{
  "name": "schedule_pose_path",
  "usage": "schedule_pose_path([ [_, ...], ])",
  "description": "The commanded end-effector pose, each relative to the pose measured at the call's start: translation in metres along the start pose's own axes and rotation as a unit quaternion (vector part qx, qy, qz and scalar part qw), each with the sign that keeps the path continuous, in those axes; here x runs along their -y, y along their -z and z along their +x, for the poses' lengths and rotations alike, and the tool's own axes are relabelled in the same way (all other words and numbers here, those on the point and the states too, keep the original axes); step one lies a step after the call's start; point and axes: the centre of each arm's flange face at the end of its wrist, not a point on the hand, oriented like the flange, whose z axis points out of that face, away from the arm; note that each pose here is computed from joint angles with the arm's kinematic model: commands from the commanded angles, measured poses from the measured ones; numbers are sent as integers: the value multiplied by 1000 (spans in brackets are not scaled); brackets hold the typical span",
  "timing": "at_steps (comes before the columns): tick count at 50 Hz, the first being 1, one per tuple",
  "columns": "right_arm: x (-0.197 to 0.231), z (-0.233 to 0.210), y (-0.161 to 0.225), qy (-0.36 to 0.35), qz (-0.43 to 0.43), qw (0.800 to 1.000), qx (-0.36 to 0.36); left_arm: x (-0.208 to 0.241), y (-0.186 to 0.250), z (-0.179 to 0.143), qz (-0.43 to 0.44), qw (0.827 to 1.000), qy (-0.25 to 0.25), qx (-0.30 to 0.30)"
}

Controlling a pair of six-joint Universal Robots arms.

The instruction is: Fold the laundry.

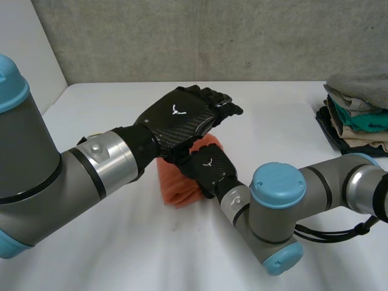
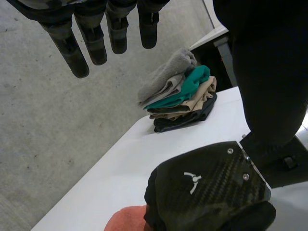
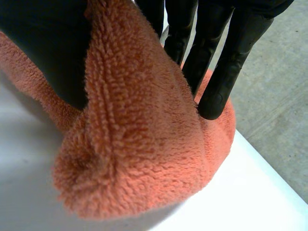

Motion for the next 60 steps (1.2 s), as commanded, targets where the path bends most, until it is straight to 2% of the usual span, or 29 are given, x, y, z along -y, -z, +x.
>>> schedule_pose_path([
  [1, 1, 34, -1, 3, -5, 999, -36, -1, 0, -10, -1, 1000, 0, 14],
  [7, -1, 83, -5, 7, -1, 997, -81, 4, 5, -25, 5, 999, 3, 41],
  [16, 49, 160, -24, 59, 108, 985, -123, 11, 8, -48, 25, 996, 29, 77],
  [20, 79, 206, -27, 84, 157, 970, -168, 11, 8, -51, 31, 995, 39, 82],
  [22, 98, 245, -24, 104, 187, 953, -213, 12, 8, -51, 32, 995, 40, 82],
  [28, 119, 325, -8, 128, 230, 920, -289, 11, 8, -50, 30, 995, 43, 81],
  [29, 115, 349, -2, 125, 235, 914, -306, 11, 8, -50, 31, 995, 43, 81],
  [33, 93, 400, 15, 111, 239, 906, -330, 10, 8, -49, 29, 995, 44, 80],
  [37, 57, 428, 23, 105, 226, 912, -324, 10, 8, -48, 30, 996, 44, 78],
  [43, -33, 458, 49, 76, 172, 931, -314, 8, 8, -46, 27, 996, 46, 76],
  [48, -95, 455, 71, 30, 121, 947, -295, 6, 7, -45, 24, 996, 47, 75],
  [52, -126, 445, 88, 5, 93, 961, -262, 5, 7, -45, 21, 995, 49, 79],
  [60, -129, 445, 106, 1, 84, 966, -243, 1, 6, -45, 15, 995, 52, 85],
])
